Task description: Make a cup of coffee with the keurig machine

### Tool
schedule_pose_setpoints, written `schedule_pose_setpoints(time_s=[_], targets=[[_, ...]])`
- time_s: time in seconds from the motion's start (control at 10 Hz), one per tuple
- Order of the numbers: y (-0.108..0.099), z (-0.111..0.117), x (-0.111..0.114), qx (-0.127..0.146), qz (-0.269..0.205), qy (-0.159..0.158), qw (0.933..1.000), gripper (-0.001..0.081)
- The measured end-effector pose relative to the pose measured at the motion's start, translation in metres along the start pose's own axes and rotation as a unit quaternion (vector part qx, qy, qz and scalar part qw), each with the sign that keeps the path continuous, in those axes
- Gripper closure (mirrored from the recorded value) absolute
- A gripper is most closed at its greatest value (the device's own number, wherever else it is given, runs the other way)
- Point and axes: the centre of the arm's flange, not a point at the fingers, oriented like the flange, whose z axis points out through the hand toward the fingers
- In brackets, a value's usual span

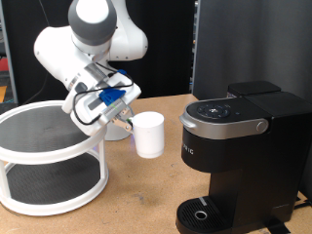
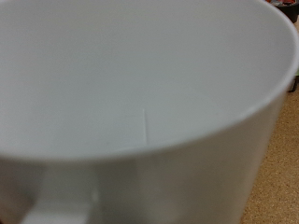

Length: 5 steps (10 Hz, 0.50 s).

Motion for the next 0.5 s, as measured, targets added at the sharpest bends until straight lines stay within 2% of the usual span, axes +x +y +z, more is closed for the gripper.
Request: schedule_pose_setpoints(time_s=[0.5], targets=[[0.012, 0.039, -0.017, -0.026, -0.006, -0.002, 0.9996, 0.073]])
